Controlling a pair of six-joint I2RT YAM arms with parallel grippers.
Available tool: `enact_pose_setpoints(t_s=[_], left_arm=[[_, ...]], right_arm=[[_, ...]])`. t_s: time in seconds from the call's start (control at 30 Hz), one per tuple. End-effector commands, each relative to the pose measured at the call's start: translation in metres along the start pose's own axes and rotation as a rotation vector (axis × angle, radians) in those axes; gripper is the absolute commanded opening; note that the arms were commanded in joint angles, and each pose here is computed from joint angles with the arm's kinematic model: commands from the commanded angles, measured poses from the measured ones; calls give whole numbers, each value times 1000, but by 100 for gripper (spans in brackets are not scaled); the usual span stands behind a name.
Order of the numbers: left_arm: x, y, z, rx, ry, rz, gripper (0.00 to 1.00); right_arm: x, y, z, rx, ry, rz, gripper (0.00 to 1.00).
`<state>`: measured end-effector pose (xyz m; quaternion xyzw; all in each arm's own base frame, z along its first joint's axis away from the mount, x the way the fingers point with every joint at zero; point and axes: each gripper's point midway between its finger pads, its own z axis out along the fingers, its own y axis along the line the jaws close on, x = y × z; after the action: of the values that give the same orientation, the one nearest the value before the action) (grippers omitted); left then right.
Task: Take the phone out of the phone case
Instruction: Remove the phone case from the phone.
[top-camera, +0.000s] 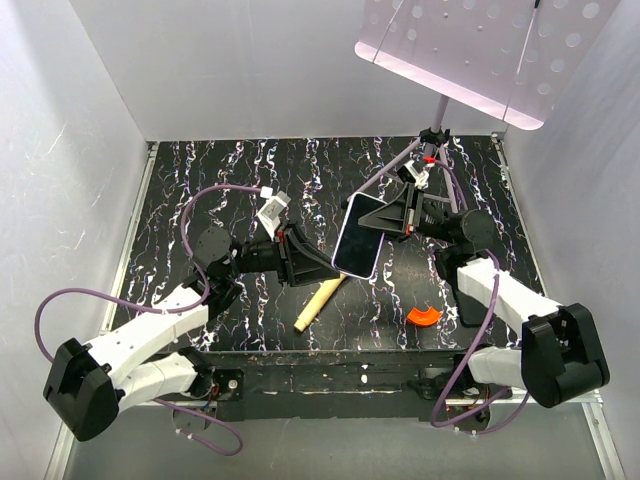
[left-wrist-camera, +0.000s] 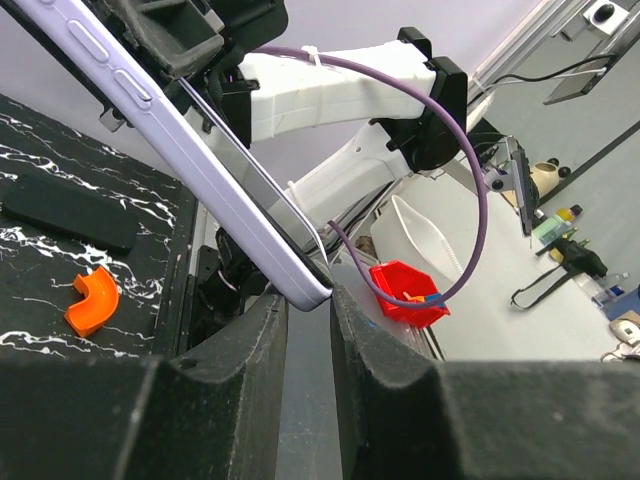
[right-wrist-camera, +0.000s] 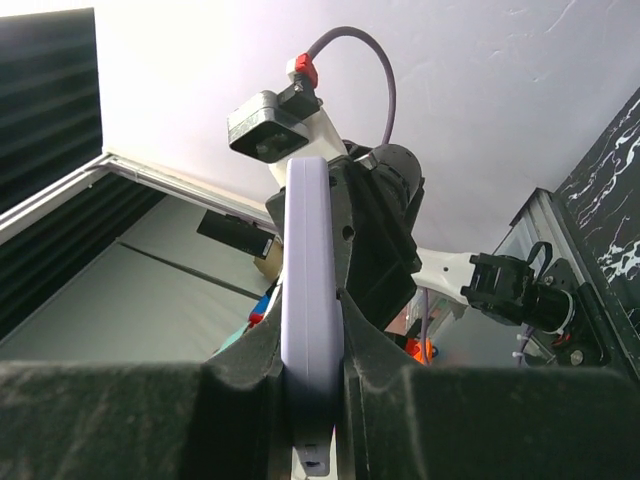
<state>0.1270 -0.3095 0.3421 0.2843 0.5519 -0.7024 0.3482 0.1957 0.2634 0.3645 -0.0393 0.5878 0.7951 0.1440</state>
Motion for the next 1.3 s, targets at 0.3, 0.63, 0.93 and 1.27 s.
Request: enact_pose_setpoints(t_s=[0.3, 0.63, 0.93, 1.27], left_arm=[[-9, 20, 7, -92, -34, -65, 18], [3, 109, -17, -487, -83, -290, 2], [15, 149, -19, -588, -97, -422, 1], [-5, 103, 4, -311, -177, -488, 20]], right_arm=[[32, 76, -3, -153, 52, -346, 1], [50, 117, -2, -250, 92, -394, 1], [41, 127, -2, -328, 54, -326, 1], [3, 87, 18, -201, -107, -362, 1]])
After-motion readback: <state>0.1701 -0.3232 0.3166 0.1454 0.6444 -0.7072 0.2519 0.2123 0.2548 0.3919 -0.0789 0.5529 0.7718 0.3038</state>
